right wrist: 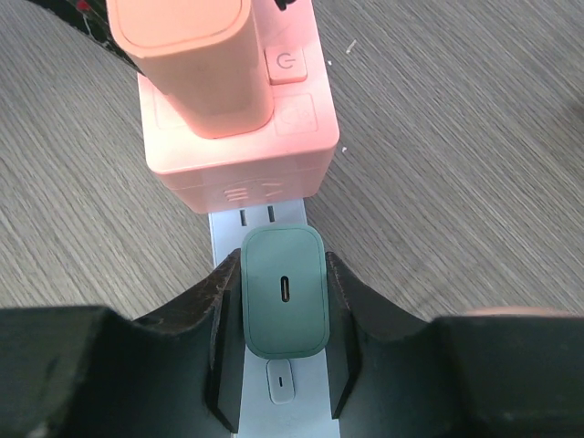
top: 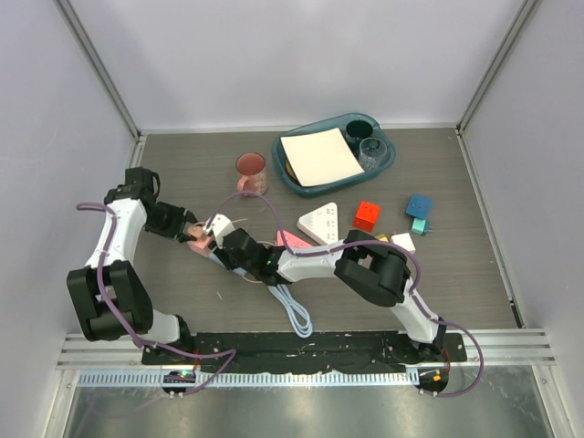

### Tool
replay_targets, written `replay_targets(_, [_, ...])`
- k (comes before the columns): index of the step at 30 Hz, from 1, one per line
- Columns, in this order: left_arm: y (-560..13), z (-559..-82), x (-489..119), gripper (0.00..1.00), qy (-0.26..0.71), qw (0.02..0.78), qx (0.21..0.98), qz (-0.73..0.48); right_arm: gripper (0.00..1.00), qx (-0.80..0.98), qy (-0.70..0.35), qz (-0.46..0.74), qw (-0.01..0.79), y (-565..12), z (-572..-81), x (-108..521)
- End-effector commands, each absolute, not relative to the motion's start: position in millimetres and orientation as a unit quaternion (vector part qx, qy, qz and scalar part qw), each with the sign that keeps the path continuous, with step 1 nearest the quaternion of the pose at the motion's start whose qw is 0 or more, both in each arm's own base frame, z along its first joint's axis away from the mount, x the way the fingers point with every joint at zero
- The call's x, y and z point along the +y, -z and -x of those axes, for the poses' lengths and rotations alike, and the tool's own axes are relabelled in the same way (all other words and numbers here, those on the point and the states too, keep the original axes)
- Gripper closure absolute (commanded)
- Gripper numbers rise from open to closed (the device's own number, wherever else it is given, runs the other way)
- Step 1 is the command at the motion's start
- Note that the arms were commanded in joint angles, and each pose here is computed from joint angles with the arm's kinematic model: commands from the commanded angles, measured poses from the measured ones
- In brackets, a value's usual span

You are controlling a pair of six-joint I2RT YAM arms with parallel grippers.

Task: Pull the plug off the socket

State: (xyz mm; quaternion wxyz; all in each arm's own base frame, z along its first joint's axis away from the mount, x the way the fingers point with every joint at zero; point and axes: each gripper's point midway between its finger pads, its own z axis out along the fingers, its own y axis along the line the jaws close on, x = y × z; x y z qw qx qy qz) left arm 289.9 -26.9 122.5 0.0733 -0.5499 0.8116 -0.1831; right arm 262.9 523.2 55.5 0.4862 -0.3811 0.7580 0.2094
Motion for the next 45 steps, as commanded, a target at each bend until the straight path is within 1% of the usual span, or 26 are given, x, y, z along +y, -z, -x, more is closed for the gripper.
replay_targets(1, [-167, -309, -34, 1.0, 0.23, 0.124, 0.815, 0.517, 0.76, 0.821, -0.113, 0.441, 0.345, 64, -216, 463])
replay_targets(3, [-175, -312, -35, 1.0, 0.234, 0.132, 0.816, 0.512, 0.76, 0.822, -0.112, 0.44, 0.344, 66, -216, 462])
replay_targets(5, [-177, -312, -33, 1.0, 0.215, 0.142, 0.82, 0.511, 0.76, 0.822, -0.111, 0.44, 0.344, 66, -217, 462])
replay_targets(7, [-173, -307, -41, 1.0, 0.195, 0.147, 0.836, 0.492, 0.76, 0.821, -0.112, 0.441, 0.345, 65, -217, 463])
replay_targets(8, [-163, -301, -41, 1.0, 0.178, 0.141, 0.841, 0.491, 0.76, 0.821, -0.111, 0.441, 0.345, 65, -217, 464])
replay_targets(11, [-145, -293, -54, 1.0, 0.201, 0.108, 0.843, 0.488, 0.76, 0.821, -0.111, 0.441, 0.345, 64, -218, 465])
replay_targets(14, [-152, -304, -60, 1.0, 0.219, 0.108, 0.841, 0.482, 0.76, 0.821, -0.113, 0.441, 0.345, 63, -217, 465])
replay_targets(17, [-162, -312, -59, 1.0, 0.213, 0.114, 0.844, 0.479, 0.76, 0.822, -0.107, 0.442, 0.343, 66, -216, 462])
replay_targets(21, [-167, -310, -48, 1.0, 0.193, 0.102, 0.836, 0.503, 0.76, 0.823, -0.098, 0.444, 0.34, 67, -218, 463])
replay_targets(25, [-181, -316, -26, 1.0, 0.146, 0.157, 0.822, 0.527, 0.76, 0.825, -0.098, 0.448, 0.332, 72, -215, 462])
replay_targets(27, [-188, -318, -30, 1.0, 0.124, 0.186, 0.829, 0.513, 0.77, 0.826, -0.098, 0.446, 0.331, 74, -215, 462])
replay_targets(28, [-187, -316, -24, 1.0, 0.091, 0.202, 0.832, 0.509, 0.76, 0.825, -0.097, 0.447, 0.332, 74, -215, 462])
replay_targets(30, [-181, -310, -38, 1.0, 0.085, 0.203, 0.848, 0.482, 0.76, 0.826, -0.097, 0.447, 0.33, 75, -216, 463])
replay_targets(31, [-167, -302, -45, 1.0, 0.09, 0.18, 0.854, 0.48, 0.77, 0.825, -0.1, 0.447, 0.33, 75, -216, 465])
replay_targets(33, [-157, -303, -51, 1.0, 0.108, 0.177, 0.856, 0.474, 0.77, 0.825, -0.101, 0.447, 0.329, 76, -216, 467])
replay_targets(36, [-148, -293, -46, 1.0, 0.08, 0.158, 0.865, 0.469, 0.77, 0.826, -0.103, 0.447, 0.327, 77, -215, 468])
replay_targets(42, [-165, -302, -38, 1.0, 0.079, 0.196, 0.859, 0.466, 0.77, 0.822, -0.109, 0.448, 0.334, 67, -215, 468])
replay_targets(44, [-175, -308, -36, 1.0, 0.078, 0.207, 0.86, 0.46, 0.73, 0.82, -0.114, 0.441, 0.345, 60, -218, 471])
replay_targets(45, [-178, -308, -36, 1.0, 0.077, 0.206, 0.861, 0.458, 0.63, 0.82, -0.116, 0.44, 0.347, 58, -217, 469])
